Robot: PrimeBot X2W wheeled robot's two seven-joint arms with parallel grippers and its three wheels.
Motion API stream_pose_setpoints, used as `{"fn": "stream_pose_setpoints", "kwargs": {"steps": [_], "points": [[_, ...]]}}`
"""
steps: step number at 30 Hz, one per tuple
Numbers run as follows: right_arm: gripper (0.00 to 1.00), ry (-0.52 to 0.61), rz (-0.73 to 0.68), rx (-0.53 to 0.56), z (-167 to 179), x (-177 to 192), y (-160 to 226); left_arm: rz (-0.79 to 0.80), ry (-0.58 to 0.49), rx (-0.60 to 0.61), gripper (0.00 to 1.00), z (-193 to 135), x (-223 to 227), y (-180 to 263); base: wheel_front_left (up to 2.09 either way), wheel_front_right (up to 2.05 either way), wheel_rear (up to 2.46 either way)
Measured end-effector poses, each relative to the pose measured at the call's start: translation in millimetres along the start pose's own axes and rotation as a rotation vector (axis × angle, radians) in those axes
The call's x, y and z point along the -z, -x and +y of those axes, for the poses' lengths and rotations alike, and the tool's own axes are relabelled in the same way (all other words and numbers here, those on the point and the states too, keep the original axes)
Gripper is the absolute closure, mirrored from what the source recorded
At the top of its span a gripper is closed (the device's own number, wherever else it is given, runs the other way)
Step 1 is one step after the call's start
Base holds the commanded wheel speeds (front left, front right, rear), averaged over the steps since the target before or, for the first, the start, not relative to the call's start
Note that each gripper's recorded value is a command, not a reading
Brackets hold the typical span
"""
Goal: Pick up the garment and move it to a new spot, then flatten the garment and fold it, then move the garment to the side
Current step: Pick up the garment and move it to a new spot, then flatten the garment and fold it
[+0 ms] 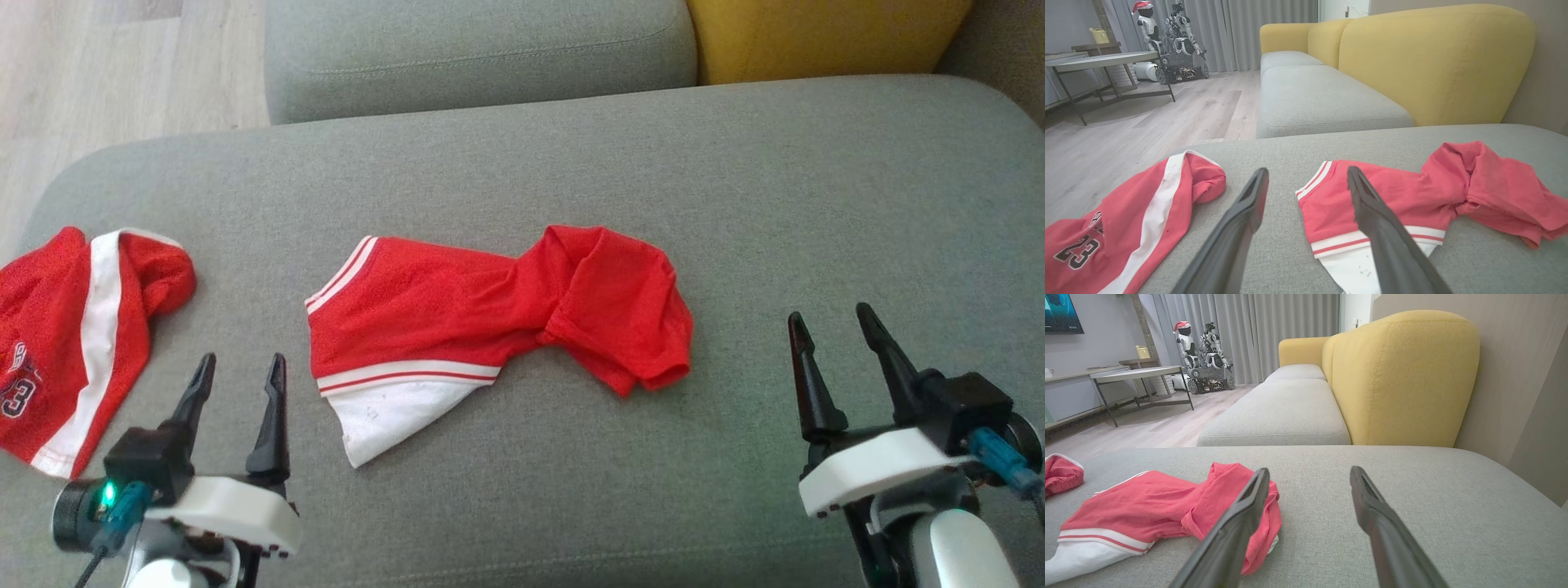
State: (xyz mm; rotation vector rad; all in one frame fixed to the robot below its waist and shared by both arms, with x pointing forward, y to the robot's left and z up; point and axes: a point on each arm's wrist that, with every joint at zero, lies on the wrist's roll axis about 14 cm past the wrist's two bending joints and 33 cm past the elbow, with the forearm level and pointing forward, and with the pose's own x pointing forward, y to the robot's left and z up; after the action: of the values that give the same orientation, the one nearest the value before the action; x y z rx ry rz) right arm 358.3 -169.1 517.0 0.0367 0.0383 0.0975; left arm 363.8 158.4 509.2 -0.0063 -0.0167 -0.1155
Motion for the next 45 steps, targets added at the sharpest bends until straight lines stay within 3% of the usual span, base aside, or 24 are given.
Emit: {"fn": "stream_pose_setpoints", "kwargs": {"steps": [24, 35, 43, 44, 45], "points": [[0.0, -0.002, 0.045, -0.015, 4.3, 11.5, -5.3, 0.024, -0.003, -0.013, 0.0, 2.7, 6.5, 0.9, 0.0, 0.0, 0.0], [0.0, 0.086, 0.229, -0.292, 82.2, 66.2, -47.2, -0.019, -0.001, -0.026, 0.0, 13.9, -1.1, -25.6, 0.0, 0.0, 0.0], [0.0, 0.162, 0.387, -0.444, 115.0, 122.9, -69.2, 0.013, -0.004, -0.064, 0.0, 30.3, 17.0, -35.6, 0.0, 0.0, 0.0], [0.22, 0.166, 0.397, -0.454, 117.6, 126.7, -71.8, 0.017, -0.005, -0.068, 0.0, 31.9, 19.1, -36.4, 0.0, 0.0, 0.0], [0.8, 0.169, 0.405, -0.462, 119.4, 129.7, -74.2, 0.021, -0.005, -0.072, 0.0, 33.3, 21.0, -37.2, 0.0, 0.0, 0.0]]}}
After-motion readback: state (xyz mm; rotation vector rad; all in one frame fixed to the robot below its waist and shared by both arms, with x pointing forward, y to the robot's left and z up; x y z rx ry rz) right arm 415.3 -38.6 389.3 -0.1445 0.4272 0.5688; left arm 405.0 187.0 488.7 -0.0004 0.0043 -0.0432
